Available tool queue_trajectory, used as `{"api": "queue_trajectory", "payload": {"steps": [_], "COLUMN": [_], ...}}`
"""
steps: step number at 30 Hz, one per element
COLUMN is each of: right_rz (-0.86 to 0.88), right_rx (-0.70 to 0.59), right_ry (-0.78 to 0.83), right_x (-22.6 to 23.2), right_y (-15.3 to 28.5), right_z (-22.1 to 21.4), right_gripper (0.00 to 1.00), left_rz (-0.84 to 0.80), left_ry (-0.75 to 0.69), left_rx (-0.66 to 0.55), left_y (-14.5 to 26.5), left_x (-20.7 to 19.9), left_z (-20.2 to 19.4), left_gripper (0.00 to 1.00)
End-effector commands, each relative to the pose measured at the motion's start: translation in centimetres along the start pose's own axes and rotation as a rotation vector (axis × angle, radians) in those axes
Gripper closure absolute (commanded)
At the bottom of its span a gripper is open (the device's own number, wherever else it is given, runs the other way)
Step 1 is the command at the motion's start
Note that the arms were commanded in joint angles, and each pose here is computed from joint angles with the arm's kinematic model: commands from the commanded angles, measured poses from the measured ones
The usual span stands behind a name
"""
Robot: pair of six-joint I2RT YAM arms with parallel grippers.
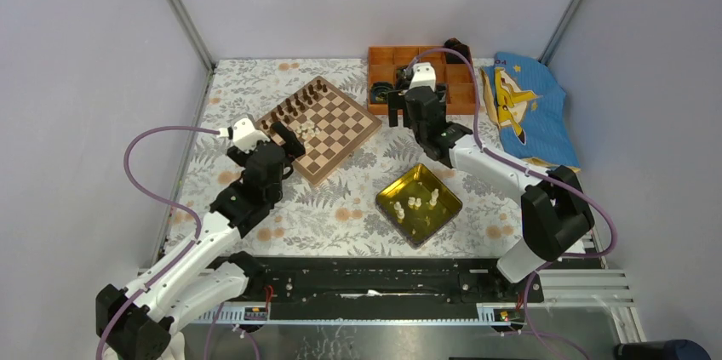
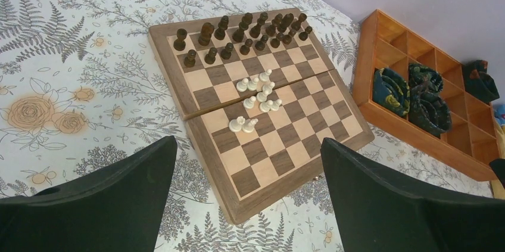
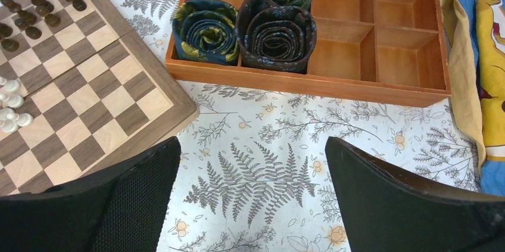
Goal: Set up the chess pieces on the board
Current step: Pick up the chess piece from the chessboard.
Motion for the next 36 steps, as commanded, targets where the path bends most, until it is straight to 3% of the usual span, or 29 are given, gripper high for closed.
{"api": "queue_trajectory", "payload": {"steps": [1,10,21,36], "right_rz": [0.019,0.292,0.507,0.758], "right_rx": [-0.081,-0.148,-0.114,-0.049], "right_ry": [0.012,0.026,0.061,0.091], "right_x": [0.3,2.6,6.5,12.9], "right_y": [1.2,1.1,-1.4,-4.7], "right_z": [1.7,3.1,3.2,2.5], "right_gripper": [0.00,0.00,0.06,0.45], "left_rz": [0.005,0.002,-0.009,-0.024], "left_ry": [0.029,0.037,0.075,0.099], "left_rx": [-0.035,-0.037,-0.027,-0.014], "left_y": [0.1,0.2,1.1,2.4], "left_x": [0.0,0.0,0.3,0.6], "left_z": [0.2,0.2,0.8,1.8], "left_gripper": [0.01,0.01,0.01,0.01]}}
Point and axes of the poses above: each gripper's point midway between its finger pads, its own y axis back along the fingers, its own x axis along the line the jaws close on, z = x × y, the point moved 10 cm from there along y, back along the fingers, and after that the axes turned 13 degrees about y, right-handed, at the moved point
